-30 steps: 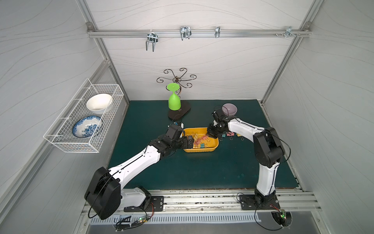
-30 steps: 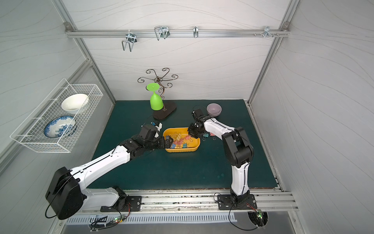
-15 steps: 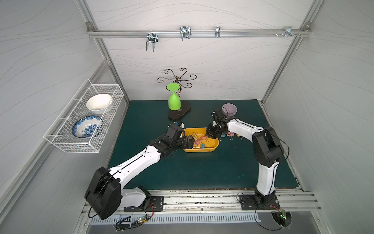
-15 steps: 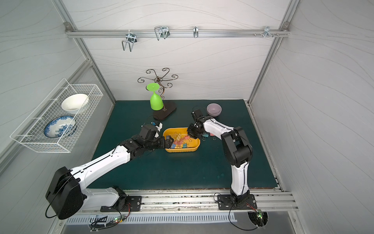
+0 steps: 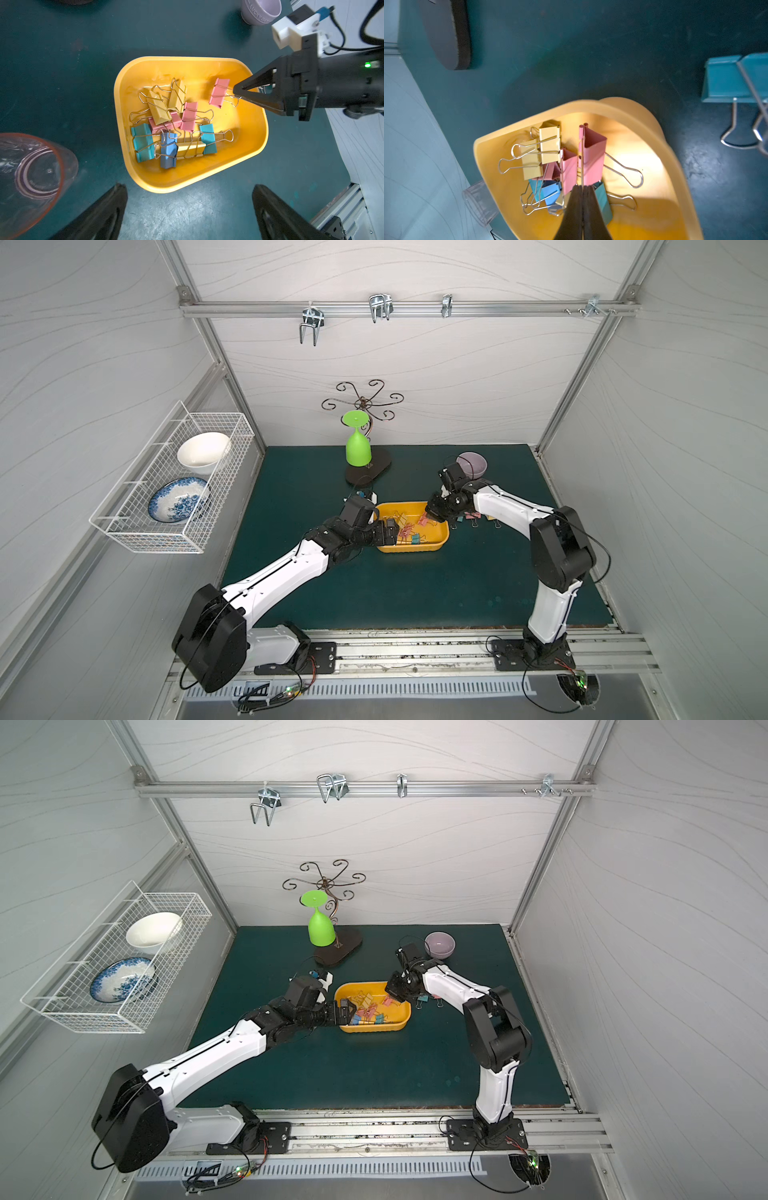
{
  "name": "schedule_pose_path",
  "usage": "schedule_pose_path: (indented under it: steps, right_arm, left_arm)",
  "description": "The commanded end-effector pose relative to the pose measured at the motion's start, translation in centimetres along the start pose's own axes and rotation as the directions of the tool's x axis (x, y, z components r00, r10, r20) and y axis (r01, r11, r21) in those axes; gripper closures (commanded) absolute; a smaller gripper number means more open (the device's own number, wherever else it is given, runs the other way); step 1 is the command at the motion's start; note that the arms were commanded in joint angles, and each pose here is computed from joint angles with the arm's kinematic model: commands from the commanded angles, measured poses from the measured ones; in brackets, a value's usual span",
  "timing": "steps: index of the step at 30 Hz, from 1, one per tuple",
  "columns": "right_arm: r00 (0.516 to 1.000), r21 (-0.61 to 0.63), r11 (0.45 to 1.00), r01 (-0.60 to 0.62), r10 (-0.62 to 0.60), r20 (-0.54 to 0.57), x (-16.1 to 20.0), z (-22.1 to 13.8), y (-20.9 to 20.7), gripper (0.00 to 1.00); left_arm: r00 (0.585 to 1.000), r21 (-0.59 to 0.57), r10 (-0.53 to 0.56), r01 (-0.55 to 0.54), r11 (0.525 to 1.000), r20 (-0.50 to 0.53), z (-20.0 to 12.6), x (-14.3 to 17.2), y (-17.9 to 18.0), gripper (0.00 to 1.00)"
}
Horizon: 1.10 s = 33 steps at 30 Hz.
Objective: Take out the binder clips from the storage box
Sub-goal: Pick up the binder clip from the storage box, then place the binder clip at the center of the board.
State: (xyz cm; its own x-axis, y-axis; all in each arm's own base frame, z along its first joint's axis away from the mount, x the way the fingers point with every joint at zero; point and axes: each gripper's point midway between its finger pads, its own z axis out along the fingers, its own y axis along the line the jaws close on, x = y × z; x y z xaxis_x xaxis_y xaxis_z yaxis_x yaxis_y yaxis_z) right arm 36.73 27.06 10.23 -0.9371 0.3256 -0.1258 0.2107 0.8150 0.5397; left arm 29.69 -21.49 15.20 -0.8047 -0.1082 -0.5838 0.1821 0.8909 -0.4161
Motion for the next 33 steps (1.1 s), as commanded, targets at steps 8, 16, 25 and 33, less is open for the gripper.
schedule_pose_path:
  steps: [8,16,25,33]
  right_arm:
    - [0.954,0.005,0.999,-0.045,0.042,0.297,-0.3,-11.6,-3.1,1.00]
    - [0.885,-0.084,0.933,-0.351,0.360,0.294,2.9,-10.2,-10.4,1.00]
    - [0.780,-0.054,0.841,-0.538,0.522,0.345,3.4,-6.8,-13.7,1.00]
    - [0.699,-0.072,0.779,-0.623,0.595,0.395,1.4,-4.7,-14.1,1.00]
  left_arm:
    - [0.995,0.118,-0.084,0.077,0.990,0.053,-1.3,-0.3,-2.6,0.02]
    - [0.999,0.101,0.004,-0.009,0.995,0.049,-0.6,1.5,-5.1,0.02]
    - [1.000,0.118,0.012,-0.010,0.993,-0.019,1.1,2.6,-6.0,0.02]
    - [0.997,0.065,0.073,-0.073,0.995,0.002,0.5,2.0,-5.3,0.02]
